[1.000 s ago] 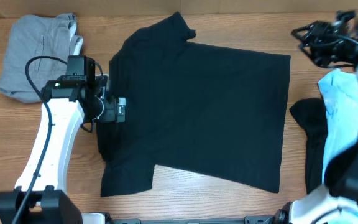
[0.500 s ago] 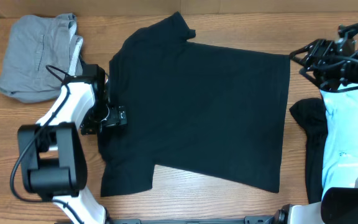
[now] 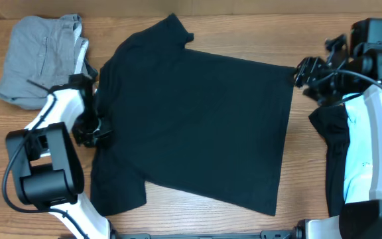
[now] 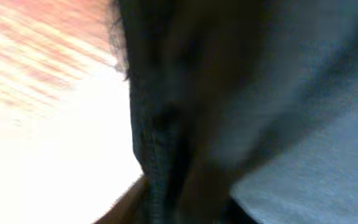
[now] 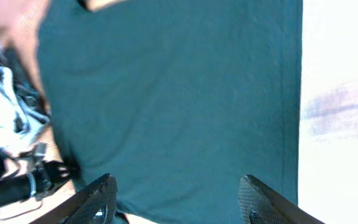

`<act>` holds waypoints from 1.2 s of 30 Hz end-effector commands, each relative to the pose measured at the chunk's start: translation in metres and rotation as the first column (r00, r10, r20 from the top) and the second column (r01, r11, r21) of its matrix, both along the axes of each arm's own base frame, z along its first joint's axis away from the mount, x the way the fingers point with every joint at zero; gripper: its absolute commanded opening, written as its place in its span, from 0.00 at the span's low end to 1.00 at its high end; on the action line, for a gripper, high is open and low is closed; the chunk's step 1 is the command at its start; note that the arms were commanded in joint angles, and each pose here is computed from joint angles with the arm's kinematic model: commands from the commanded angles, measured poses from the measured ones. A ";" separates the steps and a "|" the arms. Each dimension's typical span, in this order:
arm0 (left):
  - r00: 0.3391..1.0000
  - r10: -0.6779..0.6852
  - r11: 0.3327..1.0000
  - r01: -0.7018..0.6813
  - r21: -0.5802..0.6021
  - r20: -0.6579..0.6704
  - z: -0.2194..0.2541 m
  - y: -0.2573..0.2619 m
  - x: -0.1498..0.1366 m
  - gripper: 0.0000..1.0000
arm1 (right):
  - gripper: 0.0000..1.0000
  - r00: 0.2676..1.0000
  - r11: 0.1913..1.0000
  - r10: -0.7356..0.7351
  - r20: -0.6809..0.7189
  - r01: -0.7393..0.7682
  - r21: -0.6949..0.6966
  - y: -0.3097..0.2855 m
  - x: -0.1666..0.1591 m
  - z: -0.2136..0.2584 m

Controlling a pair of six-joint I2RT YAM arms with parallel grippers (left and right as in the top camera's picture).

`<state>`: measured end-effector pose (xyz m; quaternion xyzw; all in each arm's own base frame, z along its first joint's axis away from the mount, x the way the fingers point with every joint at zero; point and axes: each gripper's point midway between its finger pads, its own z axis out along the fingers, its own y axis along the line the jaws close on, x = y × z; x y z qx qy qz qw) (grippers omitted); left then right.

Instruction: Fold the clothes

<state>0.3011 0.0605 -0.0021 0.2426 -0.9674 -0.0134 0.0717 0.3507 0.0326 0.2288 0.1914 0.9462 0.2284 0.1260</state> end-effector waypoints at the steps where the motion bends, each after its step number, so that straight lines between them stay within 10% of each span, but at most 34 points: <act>1: 0.999 0.010 0.999 -0.011 -0.031 -0.034 -0.015 -0.001 -0.006 0.46 | 0.70 0.993 0.998 -0.069 -0.095 0.068 -0.012 -0.005 -0.008 -0.033; 6: 0.996 -0.073 0.994 0.069 -0.083 -0.046 -0.012 -0.014 -0.010 0.63 | 0.66 0.973 0.989 -0.142 -0.184 0.146 0.006 -0.004 -0.017 -0.090; 11: 0.994 -0.108 0.990 0.105 -0.094 -0.027 0.011 -0.017 -0.007 0.65 | 0.11 0.949 0.968 -0.243 -0.203 0.251 0.016 -0.005 -0.019 -0.154; 21: 0.963 -0.158 0.986 0.167 -0.022 0.218 0.132 -0.013 0.020 1.00 | 0.06 0.912 0.921 -0.389 -0.133 0.390 -0.023 -0.023 0.004 -0.225; 36: 0.936 -0.152 0.982 0.178 -0.056 0.317 0.184 -0.028 0.003 1.00 | 0.06 0.886 0.897 -0.432 -0.167 0.441 0.021 -0.028 0.072 -0.290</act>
